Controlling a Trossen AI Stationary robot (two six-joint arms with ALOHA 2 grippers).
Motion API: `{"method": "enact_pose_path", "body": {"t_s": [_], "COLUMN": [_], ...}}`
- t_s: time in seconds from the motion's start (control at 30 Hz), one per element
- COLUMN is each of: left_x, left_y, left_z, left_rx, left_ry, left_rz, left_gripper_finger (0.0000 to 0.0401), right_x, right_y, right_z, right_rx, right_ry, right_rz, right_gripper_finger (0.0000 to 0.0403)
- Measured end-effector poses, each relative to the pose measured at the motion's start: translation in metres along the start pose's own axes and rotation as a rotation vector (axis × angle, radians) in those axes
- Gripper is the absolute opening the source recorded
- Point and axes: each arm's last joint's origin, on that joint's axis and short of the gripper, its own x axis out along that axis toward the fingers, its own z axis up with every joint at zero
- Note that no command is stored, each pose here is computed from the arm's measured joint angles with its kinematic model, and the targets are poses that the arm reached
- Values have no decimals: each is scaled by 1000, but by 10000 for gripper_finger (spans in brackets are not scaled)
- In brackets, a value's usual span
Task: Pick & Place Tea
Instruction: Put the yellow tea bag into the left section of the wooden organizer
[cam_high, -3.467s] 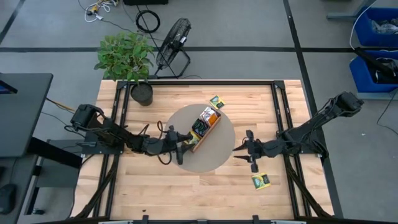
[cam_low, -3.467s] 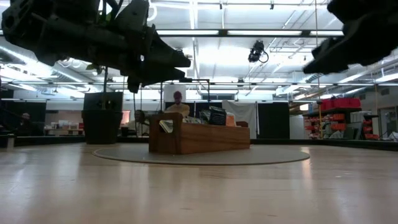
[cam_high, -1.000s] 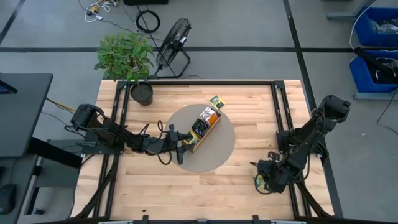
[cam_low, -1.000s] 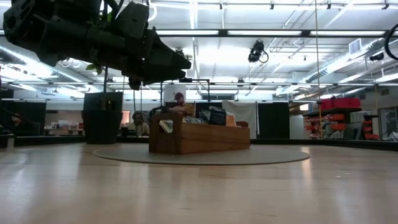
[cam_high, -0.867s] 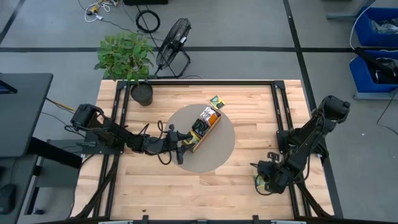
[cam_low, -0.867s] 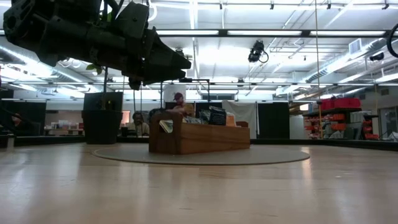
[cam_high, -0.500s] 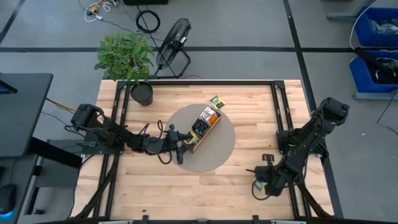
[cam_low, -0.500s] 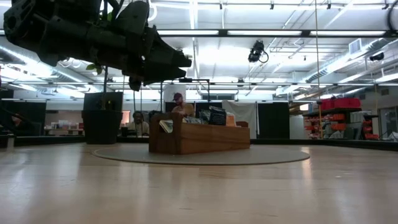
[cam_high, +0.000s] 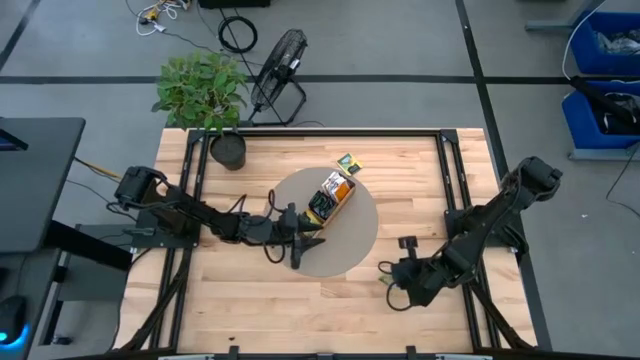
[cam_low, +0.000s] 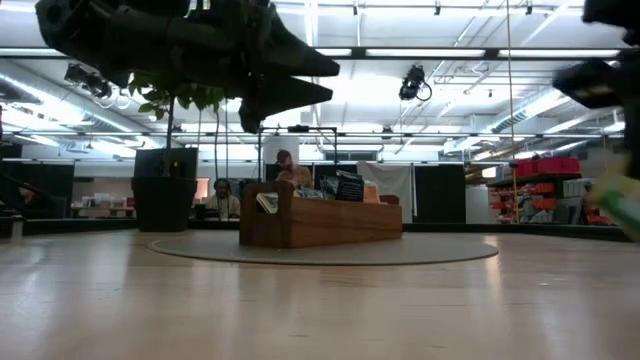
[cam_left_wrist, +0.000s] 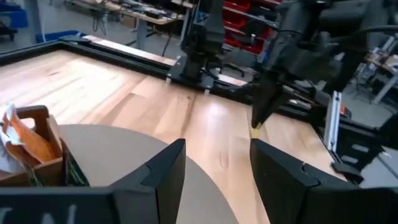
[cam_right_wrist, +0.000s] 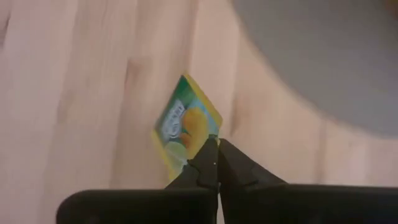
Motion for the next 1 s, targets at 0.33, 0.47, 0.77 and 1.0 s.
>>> {"method": "enact_pose_path", "body": {"t_s": [0.33,0.47,0.77,1.0], "left_x": [4,4,25,52], "left_y": [5,6,-6,-5], "left_z": [3,2,16,22], "left_rx": [-97,-75,3,41], "left_ry": [27,40,138,181], "left_rz": [-53,-48,-23,14], "left_gripper_finger": [186,186,186,186], "right_x": [4,6,-13,-12], "right_y": [-26,-33,-41,-60], "right_z": [21,25,56,64], "right_rx": [-103,-121,-193,-166], "right_ry": [-31,-27,-81,-52], "right_rz": [-106,-97,-50,4], "right_gripper_finger": [0,0,0,0]}}
